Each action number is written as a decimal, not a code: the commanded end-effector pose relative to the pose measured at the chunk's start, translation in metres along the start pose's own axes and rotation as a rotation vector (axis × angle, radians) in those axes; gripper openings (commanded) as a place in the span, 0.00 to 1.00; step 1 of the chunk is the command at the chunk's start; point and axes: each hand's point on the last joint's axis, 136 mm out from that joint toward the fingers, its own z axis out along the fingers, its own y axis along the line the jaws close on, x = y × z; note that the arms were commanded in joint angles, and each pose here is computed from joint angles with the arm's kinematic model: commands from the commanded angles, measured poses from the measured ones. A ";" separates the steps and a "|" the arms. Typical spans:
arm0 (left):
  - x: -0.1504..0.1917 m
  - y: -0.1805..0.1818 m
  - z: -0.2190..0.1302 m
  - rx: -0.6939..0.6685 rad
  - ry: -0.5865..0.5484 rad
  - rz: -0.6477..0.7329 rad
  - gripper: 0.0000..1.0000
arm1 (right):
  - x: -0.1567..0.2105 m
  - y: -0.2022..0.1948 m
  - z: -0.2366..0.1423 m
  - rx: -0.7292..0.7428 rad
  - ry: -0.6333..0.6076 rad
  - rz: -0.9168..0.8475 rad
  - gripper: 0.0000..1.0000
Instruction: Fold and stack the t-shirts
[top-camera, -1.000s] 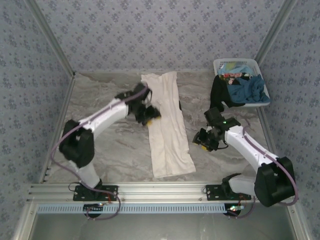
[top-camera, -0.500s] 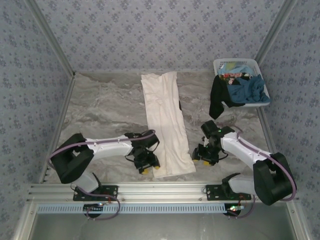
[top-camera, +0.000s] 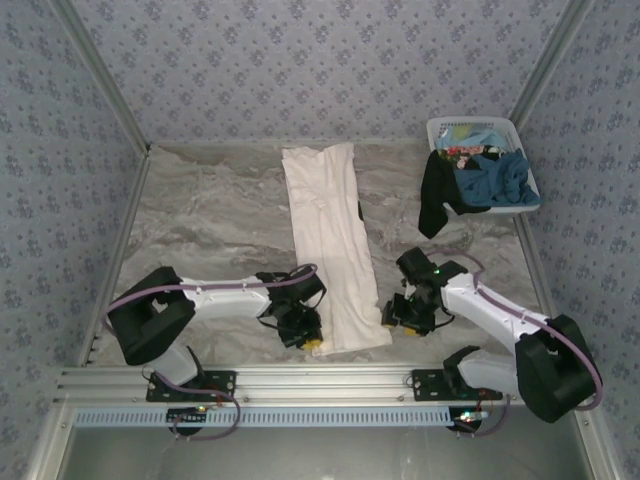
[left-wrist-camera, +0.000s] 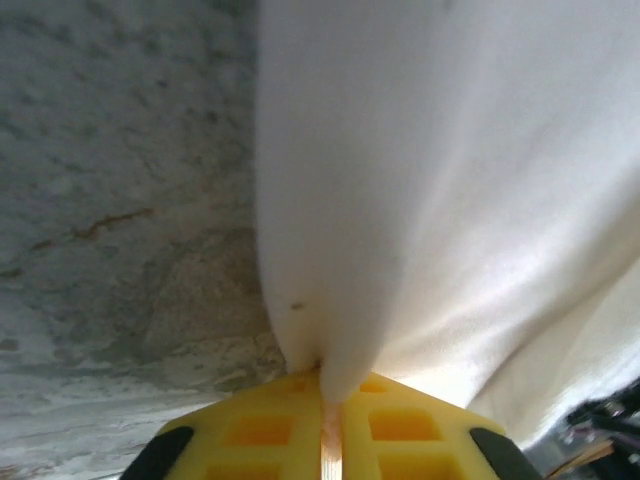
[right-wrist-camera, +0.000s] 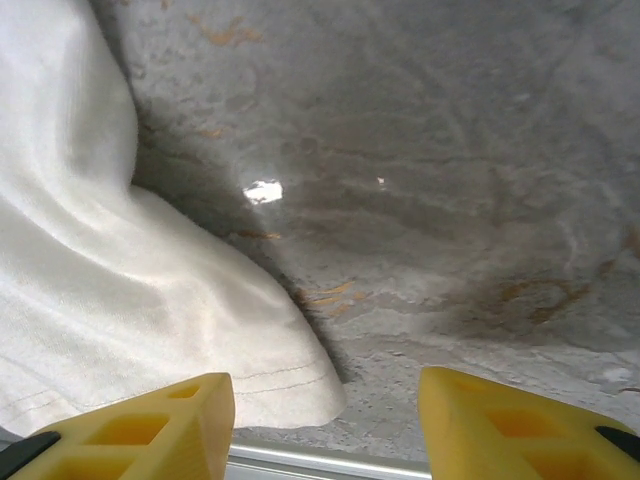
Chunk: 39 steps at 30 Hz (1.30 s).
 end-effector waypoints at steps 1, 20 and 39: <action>-0.007 0.006 -0.002 -0.037 -0.051 -0.018 0.00 | 0.002 0.003 0.008 0.011 0.007 0.030 0.52; -0.006 0.043 -0.022 -0.060 -0.101 -0.036 0.00 | 0.025 0.049 0.029 -0.062 0.022 0.080 0.47; -0.007 0.050 -0.024 -0.063 -0.119 -0.023 0.00 | 0.036 0.049 0.053 0.023 0.031 0.075 0.34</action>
